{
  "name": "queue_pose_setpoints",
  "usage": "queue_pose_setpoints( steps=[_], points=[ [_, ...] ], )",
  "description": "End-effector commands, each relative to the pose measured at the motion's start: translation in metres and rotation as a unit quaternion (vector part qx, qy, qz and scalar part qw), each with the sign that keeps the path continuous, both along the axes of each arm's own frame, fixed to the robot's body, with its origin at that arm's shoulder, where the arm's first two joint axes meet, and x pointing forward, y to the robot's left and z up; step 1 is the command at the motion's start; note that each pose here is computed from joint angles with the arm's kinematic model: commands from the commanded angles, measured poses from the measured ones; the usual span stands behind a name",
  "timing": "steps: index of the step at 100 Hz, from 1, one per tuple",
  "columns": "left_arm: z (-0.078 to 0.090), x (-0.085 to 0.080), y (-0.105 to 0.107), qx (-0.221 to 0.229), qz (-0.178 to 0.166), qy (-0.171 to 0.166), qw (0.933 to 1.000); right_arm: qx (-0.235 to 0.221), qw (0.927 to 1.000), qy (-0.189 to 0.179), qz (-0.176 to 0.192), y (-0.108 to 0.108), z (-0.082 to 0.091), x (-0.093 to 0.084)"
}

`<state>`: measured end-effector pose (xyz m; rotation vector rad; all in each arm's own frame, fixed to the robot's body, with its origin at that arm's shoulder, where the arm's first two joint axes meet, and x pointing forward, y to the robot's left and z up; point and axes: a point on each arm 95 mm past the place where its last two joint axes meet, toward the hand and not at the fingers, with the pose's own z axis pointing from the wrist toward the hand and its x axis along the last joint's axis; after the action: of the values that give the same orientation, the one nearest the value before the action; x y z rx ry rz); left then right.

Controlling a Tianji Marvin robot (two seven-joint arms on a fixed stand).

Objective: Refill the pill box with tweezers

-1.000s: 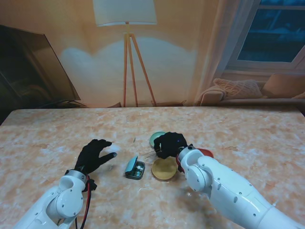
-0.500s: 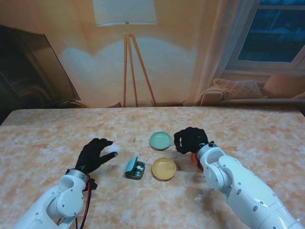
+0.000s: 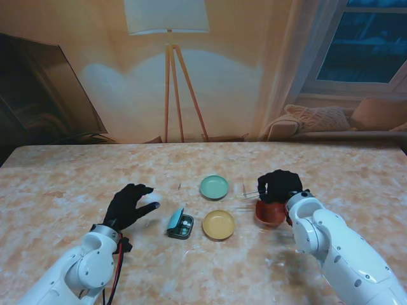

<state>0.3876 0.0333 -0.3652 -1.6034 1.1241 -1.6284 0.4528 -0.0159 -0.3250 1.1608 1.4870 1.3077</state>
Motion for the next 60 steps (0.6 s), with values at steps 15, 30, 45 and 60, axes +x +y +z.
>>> queue_pose_setpoints(
  steps=[15,30,45,60],
  points=[
    [-0.001,0.002,-0.004,-0.002,-0.005,0.007,1.0000,-0.018,0.9995,0.024,-0.007,-0.022,-0.013,-0.013],
    [-0.002,0.003,-0.005,-0.002,-0.005,0.008,1.0000,-0.025,0.9990,0.034,-0.013,-0.035,-0.016,-0.018],
    [-0.002,0.004,-0.006,-0.002,-0.006,0.008,0.9999,-0.029,0.9984,0.045,-0.019,-0.043,-0.022,-0.021],
    [-0.002,0.005,-0.007,-0.001,-0.008,0.008,0.9999,-0.030,0.9978,0.052,-0.028,-0.046,-0.028,-0.019]
  ],
)
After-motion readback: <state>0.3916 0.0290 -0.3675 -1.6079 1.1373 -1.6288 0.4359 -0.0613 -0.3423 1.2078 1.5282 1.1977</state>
